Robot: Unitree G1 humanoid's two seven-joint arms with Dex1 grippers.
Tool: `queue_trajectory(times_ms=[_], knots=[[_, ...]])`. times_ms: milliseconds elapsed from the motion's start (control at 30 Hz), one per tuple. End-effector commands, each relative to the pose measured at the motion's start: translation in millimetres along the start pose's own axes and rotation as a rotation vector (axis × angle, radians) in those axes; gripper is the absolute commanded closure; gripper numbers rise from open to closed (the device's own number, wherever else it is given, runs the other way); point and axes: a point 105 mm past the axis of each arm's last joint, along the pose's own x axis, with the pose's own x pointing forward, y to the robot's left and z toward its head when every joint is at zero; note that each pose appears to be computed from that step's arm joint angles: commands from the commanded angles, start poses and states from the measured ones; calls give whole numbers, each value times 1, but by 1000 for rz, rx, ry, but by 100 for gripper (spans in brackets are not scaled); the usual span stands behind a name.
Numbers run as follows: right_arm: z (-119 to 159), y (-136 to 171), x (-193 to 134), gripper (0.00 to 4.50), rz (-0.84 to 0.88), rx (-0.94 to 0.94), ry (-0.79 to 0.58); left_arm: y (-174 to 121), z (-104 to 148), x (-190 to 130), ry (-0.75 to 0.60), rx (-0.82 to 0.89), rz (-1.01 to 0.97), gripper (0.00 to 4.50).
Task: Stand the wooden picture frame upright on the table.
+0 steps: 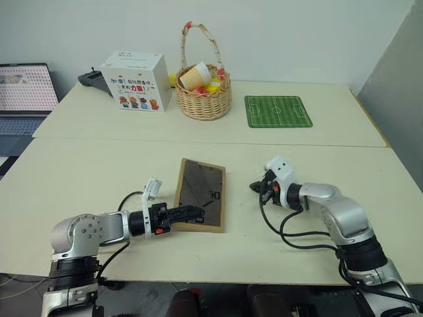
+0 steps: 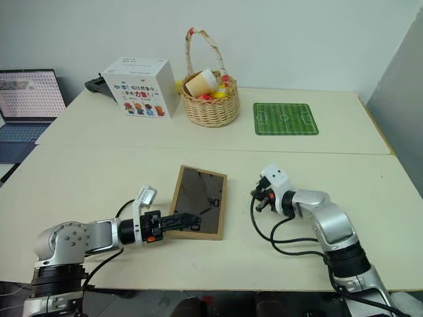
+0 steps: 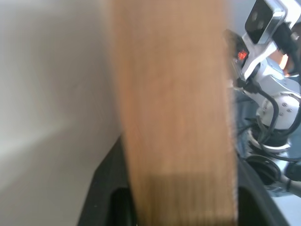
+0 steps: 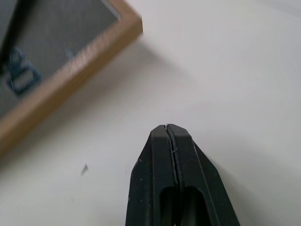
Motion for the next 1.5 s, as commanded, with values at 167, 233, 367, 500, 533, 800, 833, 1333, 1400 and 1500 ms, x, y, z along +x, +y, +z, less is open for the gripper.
queue_trajectory(times_ms=[167, 233, 367, 500, 533, 800, 833, 1333, 1400, 1500], knots=[[94, 43, -11, 355, 339, 52, -240, -53, 43, 9, -44, 258, -138, 332], [100, 45, -8, 309, 370, 54, -237, -61, 48, 9, -43, 315, -156, 332], [103, 51, 1, 212, 410, 27, -227, -66, 53, 7, -31, 392, -149, 332], [103, 60, 7, 132, 447, 7, -231, -70, 53, 6, -17, 443, -155, 332], [103, 61, 9, 110, 444, -4, -228, -72, 53, 6, -20, 448, -159, 332], [109, 105, 11, 21, 600, -41, -275, -73, 53, 8, -38, 453, -142, 332], [109, 108, 8, 21, 626, -31, -281, -73, 52, 8, -37, 451, -142, 332], [81, 40, -58, 21, 343, -170, -201, -70, 39, 2, -5, 283, -169, 332], [82, 23, -59, 21, 196, -365, -237, -70, 42, 2, -9, 223, -184, 332], [78, -9, -61, 21, -123, -1019, -235, -72, 44, 3, -4, 108, -238, 332]])
